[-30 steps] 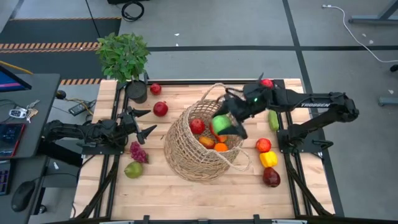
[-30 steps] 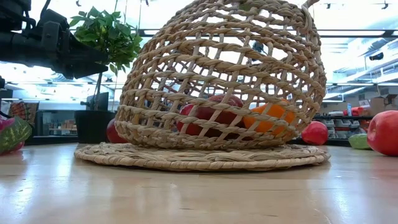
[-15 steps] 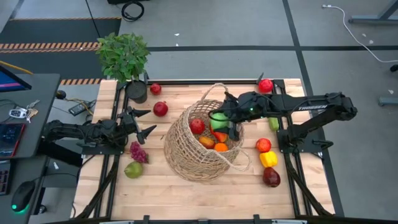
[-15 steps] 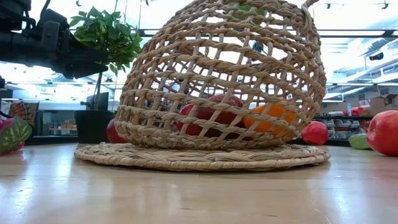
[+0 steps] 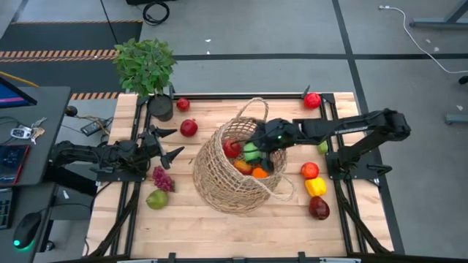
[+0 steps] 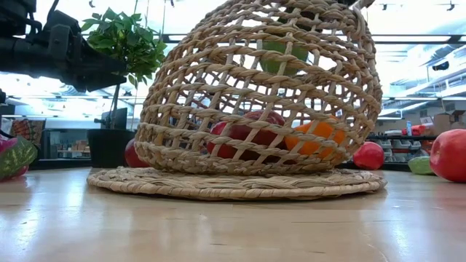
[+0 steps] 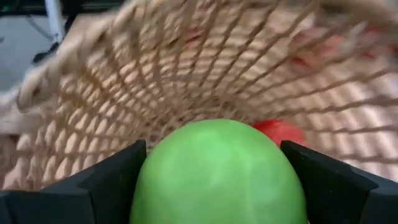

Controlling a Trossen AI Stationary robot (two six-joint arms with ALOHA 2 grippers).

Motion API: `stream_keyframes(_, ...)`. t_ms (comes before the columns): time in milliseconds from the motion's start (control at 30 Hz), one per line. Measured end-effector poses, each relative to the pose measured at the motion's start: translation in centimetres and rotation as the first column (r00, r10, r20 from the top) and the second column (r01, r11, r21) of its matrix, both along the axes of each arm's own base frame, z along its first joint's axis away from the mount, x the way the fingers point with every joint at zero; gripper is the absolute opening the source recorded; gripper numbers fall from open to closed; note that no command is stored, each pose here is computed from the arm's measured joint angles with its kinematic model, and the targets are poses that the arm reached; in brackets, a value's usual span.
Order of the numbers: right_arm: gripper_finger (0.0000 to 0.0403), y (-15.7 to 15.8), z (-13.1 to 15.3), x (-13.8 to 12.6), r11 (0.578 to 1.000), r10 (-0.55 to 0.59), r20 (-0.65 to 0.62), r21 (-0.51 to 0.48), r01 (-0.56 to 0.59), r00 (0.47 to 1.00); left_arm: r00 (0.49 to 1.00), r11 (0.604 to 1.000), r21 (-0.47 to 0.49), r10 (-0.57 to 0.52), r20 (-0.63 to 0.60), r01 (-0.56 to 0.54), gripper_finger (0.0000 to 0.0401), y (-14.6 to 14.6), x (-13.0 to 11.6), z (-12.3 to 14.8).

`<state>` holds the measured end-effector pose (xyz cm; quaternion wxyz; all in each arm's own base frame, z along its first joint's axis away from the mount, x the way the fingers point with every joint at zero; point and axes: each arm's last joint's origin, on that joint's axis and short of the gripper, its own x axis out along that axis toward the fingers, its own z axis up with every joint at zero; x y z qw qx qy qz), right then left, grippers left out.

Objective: Build produce basket
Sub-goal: Put the green apple into the brown basket

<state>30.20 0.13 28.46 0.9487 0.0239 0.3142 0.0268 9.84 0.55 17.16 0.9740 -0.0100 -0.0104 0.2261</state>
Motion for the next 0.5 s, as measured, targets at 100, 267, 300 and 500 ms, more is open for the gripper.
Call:
stream_keyframes(100,0.0367,0.0,-1.4,0.8,1.000,0.013,-0.049,0.000,-0.013,0.999,1.000,1.000,0.000,-0.001,-0.004,0.001,0.0398,0.0,0.0,0.0)
stream_keyframes(267,0.0367,-0.2,-3.7,2.1,0.998,0.006,-0.122,-0.056,-0.013,0.993,1.000,1.000,0.000,-0.001,-0.006,0.001,0.0398,0.0,0.0,-0.1)
stream_keyframes(300,0.0367,-0.2,-4.2,2.3,0.998,0.010,-0.139,-0.062,-0.019,0.990,1.000,1.000,0.000,-0.001,-0.006,0.001,0.0398,0.0,0.0,-0.1)
stream_keyframes(500,0.0367,-0.2,-6.4,3.2,0.998,0.011,-0.209,-0.056,-0.023,0.978,1.000,1.000,0.001,0.000,-0.006,0.000,0.0398,0.0,0.0,-0.1)
